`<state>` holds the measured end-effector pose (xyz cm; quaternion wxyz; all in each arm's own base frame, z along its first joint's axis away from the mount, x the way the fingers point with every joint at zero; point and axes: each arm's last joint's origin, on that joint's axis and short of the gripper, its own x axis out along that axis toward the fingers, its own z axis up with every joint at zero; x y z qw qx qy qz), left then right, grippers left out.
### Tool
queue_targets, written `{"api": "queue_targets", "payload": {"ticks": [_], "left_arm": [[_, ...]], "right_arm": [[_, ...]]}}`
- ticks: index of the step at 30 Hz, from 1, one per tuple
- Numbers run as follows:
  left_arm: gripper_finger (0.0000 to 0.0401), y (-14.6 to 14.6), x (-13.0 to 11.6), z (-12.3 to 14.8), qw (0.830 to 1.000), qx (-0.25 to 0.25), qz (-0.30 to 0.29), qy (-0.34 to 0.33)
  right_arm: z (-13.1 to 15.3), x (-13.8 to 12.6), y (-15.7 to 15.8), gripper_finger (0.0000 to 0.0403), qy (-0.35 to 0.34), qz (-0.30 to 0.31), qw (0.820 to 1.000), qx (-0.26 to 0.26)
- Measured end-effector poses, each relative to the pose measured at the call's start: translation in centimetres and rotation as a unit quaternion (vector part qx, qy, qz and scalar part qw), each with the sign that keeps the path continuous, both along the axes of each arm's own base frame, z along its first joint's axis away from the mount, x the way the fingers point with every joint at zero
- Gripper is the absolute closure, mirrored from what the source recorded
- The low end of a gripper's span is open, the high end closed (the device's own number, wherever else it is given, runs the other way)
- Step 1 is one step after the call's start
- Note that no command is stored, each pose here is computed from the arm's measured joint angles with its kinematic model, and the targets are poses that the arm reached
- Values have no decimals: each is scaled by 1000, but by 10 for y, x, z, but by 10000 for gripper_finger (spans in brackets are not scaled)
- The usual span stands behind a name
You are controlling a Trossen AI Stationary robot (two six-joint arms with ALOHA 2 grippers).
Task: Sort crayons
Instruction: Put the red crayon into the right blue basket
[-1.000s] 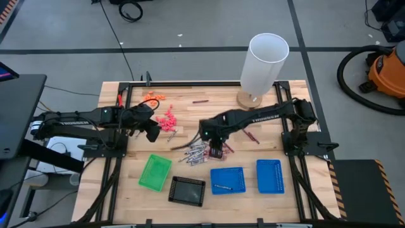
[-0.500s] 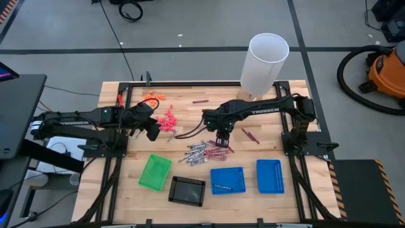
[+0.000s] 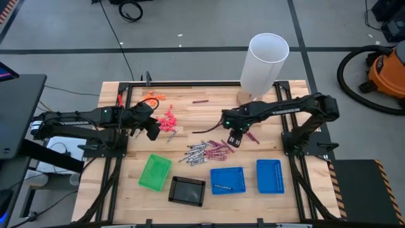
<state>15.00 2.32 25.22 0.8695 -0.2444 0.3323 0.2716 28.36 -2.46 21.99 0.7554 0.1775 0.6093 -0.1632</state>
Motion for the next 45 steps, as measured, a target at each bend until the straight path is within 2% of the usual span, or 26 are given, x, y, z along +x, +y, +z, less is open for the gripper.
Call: {"api": "queue_targets", "payload": {"ticks": [8, 15, 19, 25, 32, 45], "left_arm": [[246, 0, 0, 0, 1000, -5, 6, -2], [246, 0, 0, 0, 1000, -6, 7, -3], [246, 0, 0, 0, 1000, -6, 7, -3], [246, 0, 0, 0, 1000, -3, 3, -2], [246, 0, 0, 0, 1000, -3, 4, -2], [246, 0, 0, 0, 1000, -5, 6, -3]], "right_arm": [[0, -31, -5, 271, -7, -89, 996, -22], [-2, -55, -12, 239, -29, -130, 991, -25], [-18, -65, -14, 227, -23, -142, 989, -23], [-43, -76, -15, 240, -8, -175, 984, -23], [-55, -66, -21, 254, -40, -143, 988, -36], [-87, -55, -35, 254, -5, -120, 993, -15]]}}
